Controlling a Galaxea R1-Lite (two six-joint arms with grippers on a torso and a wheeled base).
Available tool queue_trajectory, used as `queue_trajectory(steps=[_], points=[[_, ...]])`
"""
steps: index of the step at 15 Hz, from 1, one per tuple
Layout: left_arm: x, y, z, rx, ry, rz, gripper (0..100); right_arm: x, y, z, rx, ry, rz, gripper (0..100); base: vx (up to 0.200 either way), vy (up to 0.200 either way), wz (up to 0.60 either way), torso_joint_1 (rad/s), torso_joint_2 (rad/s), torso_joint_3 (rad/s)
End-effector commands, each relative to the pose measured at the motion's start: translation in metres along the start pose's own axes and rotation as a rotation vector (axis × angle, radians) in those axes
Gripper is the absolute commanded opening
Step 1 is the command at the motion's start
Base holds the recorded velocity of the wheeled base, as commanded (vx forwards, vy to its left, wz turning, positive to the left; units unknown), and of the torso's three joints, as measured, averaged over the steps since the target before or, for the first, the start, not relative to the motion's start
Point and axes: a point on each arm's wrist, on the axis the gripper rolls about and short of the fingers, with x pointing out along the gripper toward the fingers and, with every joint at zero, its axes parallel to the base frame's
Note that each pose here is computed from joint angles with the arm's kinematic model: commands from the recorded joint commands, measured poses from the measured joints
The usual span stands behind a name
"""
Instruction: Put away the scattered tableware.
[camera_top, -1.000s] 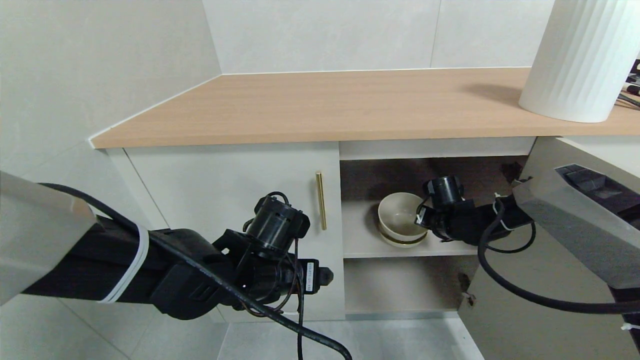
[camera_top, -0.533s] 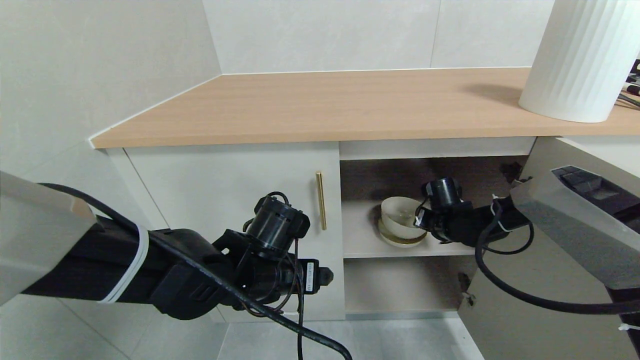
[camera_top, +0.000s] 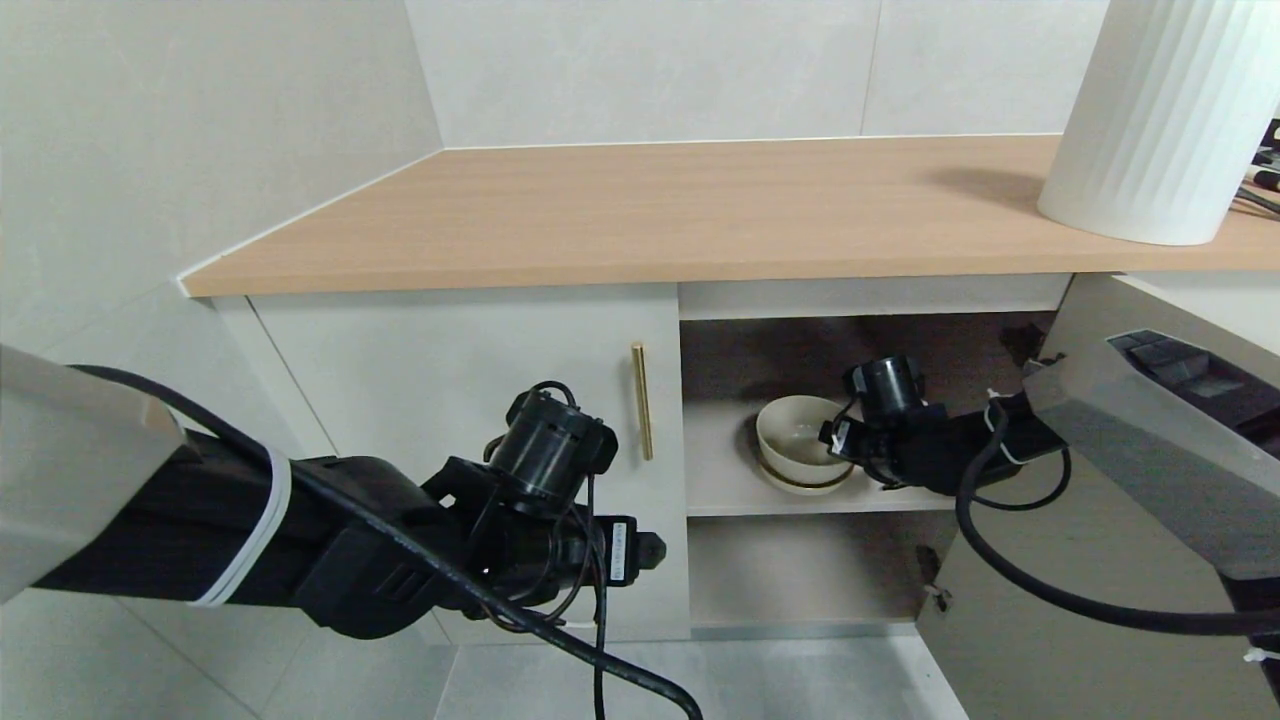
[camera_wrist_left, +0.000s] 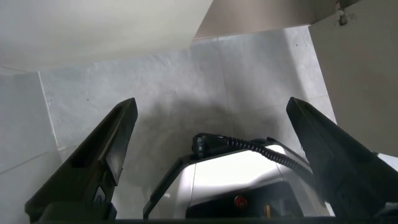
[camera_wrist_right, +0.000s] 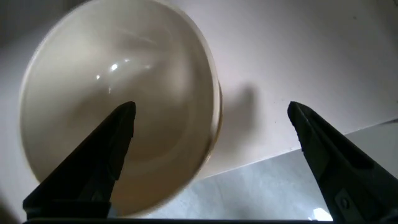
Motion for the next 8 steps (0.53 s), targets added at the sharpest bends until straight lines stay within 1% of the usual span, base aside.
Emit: queue_trajectory(steps=[1, 3, 4, 5, 6, 7, 8], points=[[-0.005, 0.002, 0.003, -0.008, -0.016, -0.001, 100, -0.017, 0.001, 0.008, -0.006, -0.009, 0.016, 100, 0.0, 0.0, 0.0, 0.0, 0.0, 0.0], [-0.019, 0.008, 0.011, -0.026, -0.054, -0.006, 100, -0.054, 0.001, 0.017, -0.055, -0.003, 0.065, 100, 0.0, 0.0, 0.0, 0.0, 0.0, 0.0], [-0.03, 0.014, 0.015, -0.04, -0.08, -0.007, 100, -0.07, 0.0, 0.018, -0.086, 0.01, 0.097, 100, 0.0, 0.0, 0.0, 0.0, 0.0, 0.0], [-0.044, 0.02, 0.019, -0.051, -0.115, -0.01, 100, -0.096, -0.001, 0.019, -0.122, 0.026, 0.153, 100, 0.0, 0.0, 0.0, 0.0, 0.0, 0.0], [-0.055, 0.027, 0.021, -0.052, -0.143, -0.007, 100, -0.118, -0.005, 0.023, -0.157, 0.037, 0.194, 100, 0.0, 0.0, 0.0, 0.0, 0.0, 0.0], [-0.07, 0.034, 0.02, -0.049, -0.169, -0.007, 100, -0.146, -0.012, 0.029, -0.199, 0.063, 0.244, 100, 0.0, 0.0, 0.0, 0.0, 0.0, 0.0], [-0.081, 0.039, 0.016, -0.053, -0.184, -0.01, 100, -0.171, -0.015, 0.033, -0.222, 0.084, 0.291, 100, 0.0, 0.0, 0.0, 0.0, 0.0, 0.0]])
